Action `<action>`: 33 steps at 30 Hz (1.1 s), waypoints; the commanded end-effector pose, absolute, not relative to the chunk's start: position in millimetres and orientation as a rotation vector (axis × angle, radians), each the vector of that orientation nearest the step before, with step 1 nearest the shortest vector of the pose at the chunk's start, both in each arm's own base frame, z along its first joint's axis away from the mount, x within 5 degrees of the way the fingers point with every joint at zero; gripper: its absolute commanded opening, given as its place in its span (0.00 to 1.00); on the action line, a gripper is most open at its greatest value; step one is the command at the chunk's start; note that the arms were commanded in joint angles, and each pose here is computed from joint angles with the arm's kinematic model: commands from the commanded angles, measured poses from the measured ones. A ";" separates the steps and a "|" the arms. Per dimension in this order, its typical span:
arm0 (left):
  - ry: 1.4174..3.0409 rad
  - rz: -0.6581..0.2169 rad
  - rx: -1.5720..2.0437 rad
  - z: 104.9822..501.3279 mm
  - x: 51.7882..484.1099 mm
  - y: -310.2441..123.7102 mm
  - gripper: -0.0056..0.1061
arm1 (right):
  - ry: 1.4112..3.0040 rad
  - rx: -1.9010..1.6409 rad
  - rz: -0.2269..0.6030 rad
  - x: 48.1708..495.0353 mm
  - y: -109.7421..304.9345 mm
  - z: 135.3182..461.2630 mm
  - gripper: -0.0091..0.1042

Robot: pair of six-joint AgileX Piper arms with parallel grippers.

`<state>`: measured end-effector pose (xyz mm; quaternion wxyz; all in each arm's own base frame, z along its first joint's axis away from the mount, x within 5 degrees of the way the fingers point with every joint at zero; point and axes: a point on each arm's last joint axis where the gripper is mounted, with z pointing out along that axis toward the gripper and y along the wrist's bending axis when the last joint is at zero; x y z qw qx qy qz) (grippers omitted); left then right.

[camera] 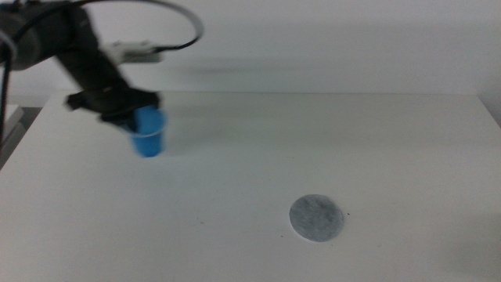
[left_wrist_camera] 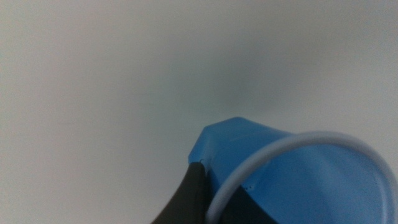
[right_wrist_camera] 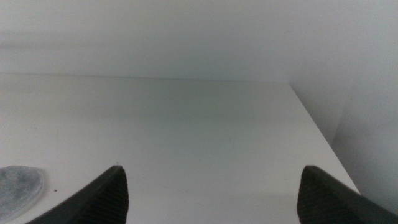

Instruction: Place an empty cup on a cup mat.

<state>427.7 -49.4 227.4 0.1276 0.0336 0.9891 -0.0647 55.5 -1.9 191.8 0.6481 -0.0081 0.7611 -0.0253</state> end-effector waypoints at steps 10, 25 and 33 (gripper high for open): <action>2.812 -0.423 0.581 252.5 337.8 -259.9 0.03 | 1.722 -0.028 -0.064 55.4 -1.8 191.6 0.90; 2.802 -0.459 0.637 203.9 326.1 -310.8 0.03 | 1.722 -0.028 -0.064 55.4 -1.8 191.6 0.90; 2.833 -0.466 0.635 191.2 326.9 -313.4 0.04 | 1.722 -0.028 -0.064 55.4 -1.8 191.6 0.90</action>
